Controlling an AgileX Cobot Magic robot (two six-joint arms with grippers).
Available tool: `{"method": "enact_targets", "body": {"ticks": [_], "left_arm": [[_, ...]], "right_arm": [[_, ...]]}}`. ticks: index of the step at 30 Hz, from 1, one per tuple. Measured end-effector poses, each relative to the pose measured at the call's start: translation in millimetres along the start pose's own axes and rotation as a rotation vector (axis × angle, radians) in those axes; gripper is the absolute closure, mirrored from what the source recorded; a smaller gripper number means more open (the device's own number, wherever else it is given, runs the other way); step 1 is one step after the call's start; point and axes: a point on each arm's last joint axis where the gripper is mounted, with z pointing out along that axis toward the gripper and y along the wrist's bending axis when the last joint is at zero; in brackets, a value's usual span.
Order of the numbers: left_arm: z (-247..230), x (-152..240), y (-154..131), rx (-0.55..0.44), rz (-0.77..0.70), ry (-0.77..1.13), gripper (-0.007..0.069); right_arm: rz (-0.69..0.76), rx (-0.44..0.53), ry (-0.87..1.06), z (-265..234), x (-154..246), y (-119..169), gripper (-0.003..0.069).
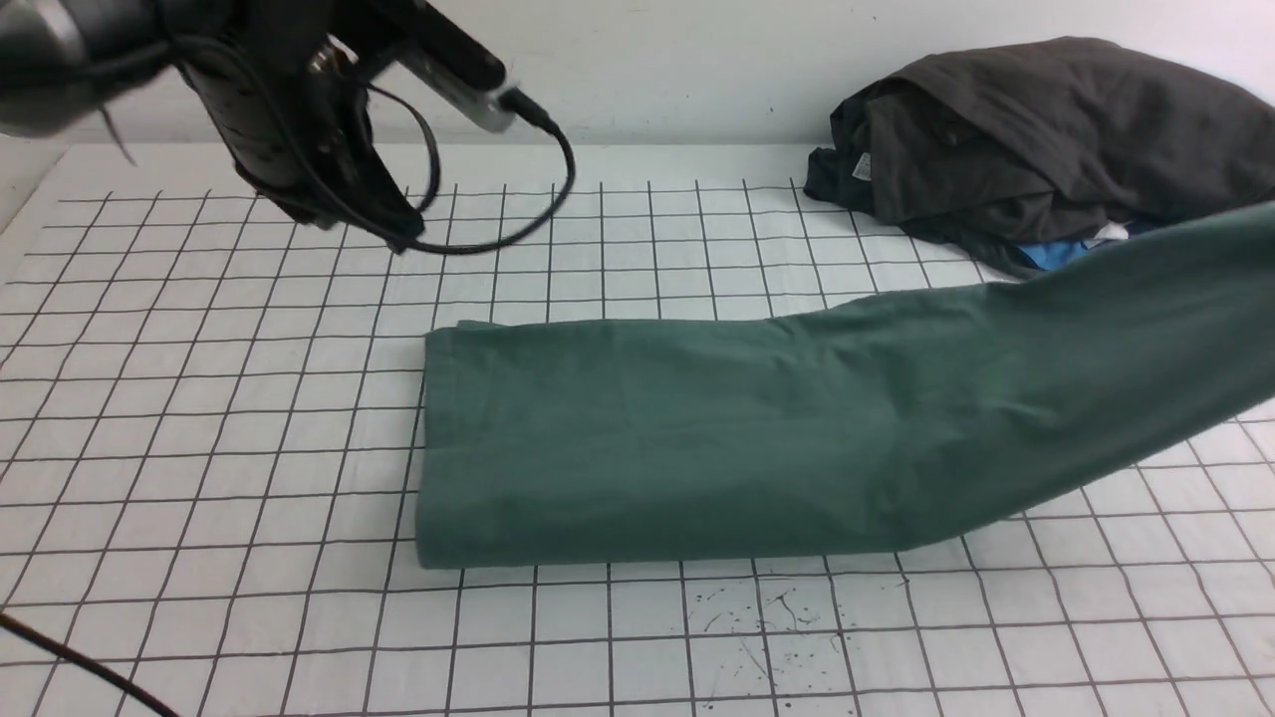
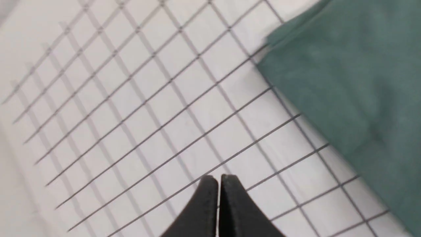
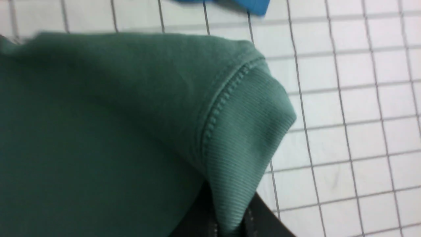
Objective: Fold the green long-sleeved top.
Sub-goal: Use the right arm to drag the right edge of the fabric to the left and folds it over the left edge
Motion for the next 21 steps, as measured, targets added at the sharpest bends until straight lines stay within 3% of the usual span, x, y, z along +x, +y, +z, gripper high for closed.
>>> {"method": "enact_targets", "body": {"ticks": [3, 6, 8, 9, 10, 11, 12, 16, 21], "left_arm": [[-34.1, 8.7, 8.5, -0.030, -0.035, -0.031, 0.0633], [-82.6, 24.7, 18.4, -0.066, -0.084, -0.094, 0.0633], [-113.2, 38.1, 23.1, -0.083, -0.120, -0.134, 0.0633], [-115.9, 39.4, 23.4, -0.084, -0.124, -0.138, 0.0633], [-138.7, 51.1, 26.1, -0.095, -0.153, -0.171, 0.0633], [-141.3, 52.6, 26.4, -0.096, -0.157, -0.173, 0.0633], [-160.9, 63.5, 28.3, -0.106, -0.181, -0.210, 0.0633], [-188.7, 80.0, 30.6, -0.119, -0.231, -0.274, 0.0633], [-199.9, 90.8, 27.3, -0.095, -0.250, -0.304, 0.0633]], "right_arm": [[-0.063, -0.046, -0.096, -36.8, -14.4, 15.6, 0.0638], [-0.183, -0.168, -0.208, -74.1, -29.5, 58.1, 0.0638], [-0.289, -0.282, -0.255, -89.0, -33.1, 104.4, 0.0638], [-0.297, -0.292, -0.256, -89.7, -33.1, 108.5, 0.0638], [-0.365, -0.364, -0.266, -91.8, -32.0, 143.0, 0.0638], [-0.381, -0.379, -0.271, -93.1, -31.2, 151.0, 0.0638], [-0.449, -0.436, -0.267, -87.3, -27.9, 186.1, 0.0638], [-0.567, -0.535, -0.264, -66.5, -17.2, 262.0, 0.0638], [-0.647, -0.603, -0.234, -24.7, -1.8, 336.1, 0.0638]]}}
